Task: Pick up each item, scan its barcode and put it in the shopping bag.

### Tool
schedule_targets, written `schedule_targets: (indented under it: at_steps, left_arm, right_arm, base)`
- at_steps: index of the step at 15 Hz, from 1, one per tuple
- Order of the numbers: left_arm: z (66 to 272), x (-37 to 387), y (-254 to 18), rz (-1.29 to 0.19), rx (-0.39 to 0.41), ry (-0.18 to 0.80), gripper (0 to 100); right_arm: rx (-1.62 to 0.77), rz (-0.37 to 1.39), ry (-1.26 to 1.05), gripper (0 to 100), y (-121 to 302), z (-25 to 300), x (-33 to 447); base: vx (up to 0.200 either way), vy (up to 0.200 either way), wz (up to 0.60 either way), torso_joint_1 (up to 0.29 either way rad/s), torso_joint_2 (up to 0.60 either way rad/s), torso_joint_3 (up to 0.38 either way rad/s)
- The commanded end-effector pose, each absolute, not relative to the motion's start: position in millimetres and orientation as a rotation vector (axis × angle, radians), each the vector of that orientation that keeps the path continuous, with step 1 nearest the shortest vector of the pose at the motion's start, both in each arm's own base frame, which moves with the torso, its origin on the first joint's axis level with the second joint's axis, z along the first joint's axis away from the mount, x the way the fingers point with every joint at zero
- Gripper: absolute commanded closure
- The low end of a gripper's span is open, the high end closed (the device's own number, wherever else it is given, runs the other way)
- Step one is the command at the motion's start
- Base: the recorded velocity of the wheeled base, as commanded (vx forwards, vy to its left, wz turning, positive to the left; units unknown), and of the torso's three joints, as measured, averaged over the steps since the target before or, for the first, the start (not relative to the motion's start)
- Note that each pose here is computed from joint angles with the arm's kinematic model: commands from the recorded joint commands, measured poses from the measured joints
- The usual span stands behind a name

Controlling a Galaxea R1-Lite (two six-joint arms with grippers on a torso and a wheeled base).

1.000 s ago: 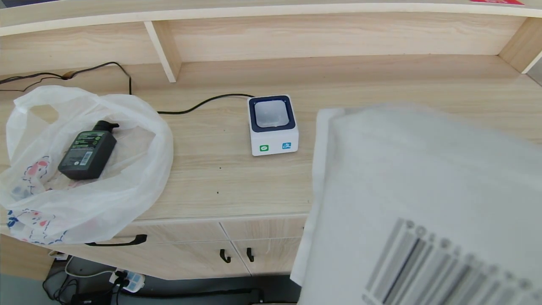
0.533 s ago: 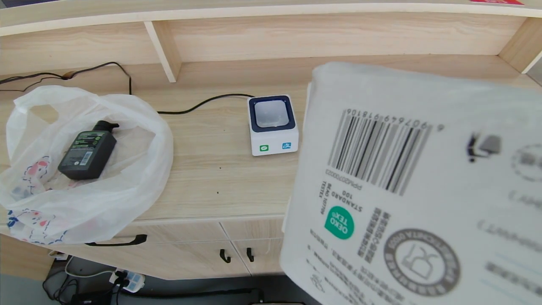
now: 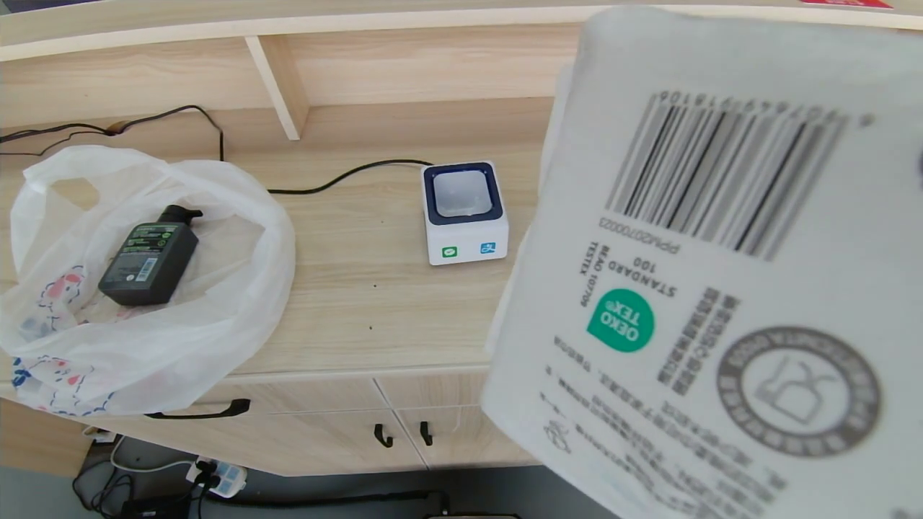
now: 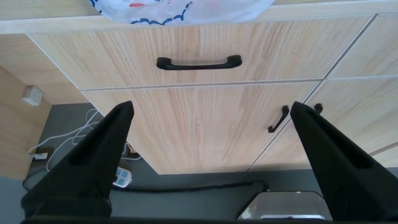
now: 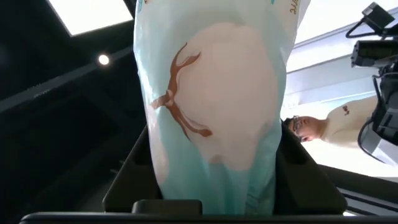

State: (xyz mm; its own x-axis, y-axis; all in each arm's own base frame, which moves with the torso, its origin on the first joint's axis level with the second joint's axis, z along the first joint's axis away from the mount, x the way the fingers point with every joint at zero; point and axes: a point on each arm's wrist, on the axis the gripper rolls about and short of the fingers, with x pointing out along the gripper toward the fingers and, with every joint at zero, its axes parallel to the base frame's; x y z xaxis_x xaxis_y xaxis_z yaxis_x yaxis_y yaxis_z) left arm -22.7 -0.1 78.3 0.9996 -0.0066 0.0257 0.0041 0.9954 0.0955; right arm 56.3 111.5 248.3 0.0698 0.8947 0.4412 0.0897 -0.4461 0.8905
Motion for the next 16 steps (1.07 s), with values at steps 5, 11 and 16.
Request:
schedule_targets:
  at_steps: [5,11,16]
  left_arm:
    - [78,-23,0,-0.005,0.094,-0.025,0]
    - [78,-23,0,-0.005,0.087,-0.025,0]
    - [78,-23,0,-0.005,0.087,-0.023,0]
  right_arm:
    - [0.884,1.500,0.357,100,118,239,81]
    - [0.074,0.833,-0.170,100,83,274,171]
    - [-0.204,0.483,-0.197,100,88,286,182]
  base:
    - [0.000,0.000,0.00,0.000,0.00,0.000]
    - [0.000,0.000,0.00,0.000,0.00,0.000]
    - [0.000,0.000,0.00,0.000,0.00,0.000]
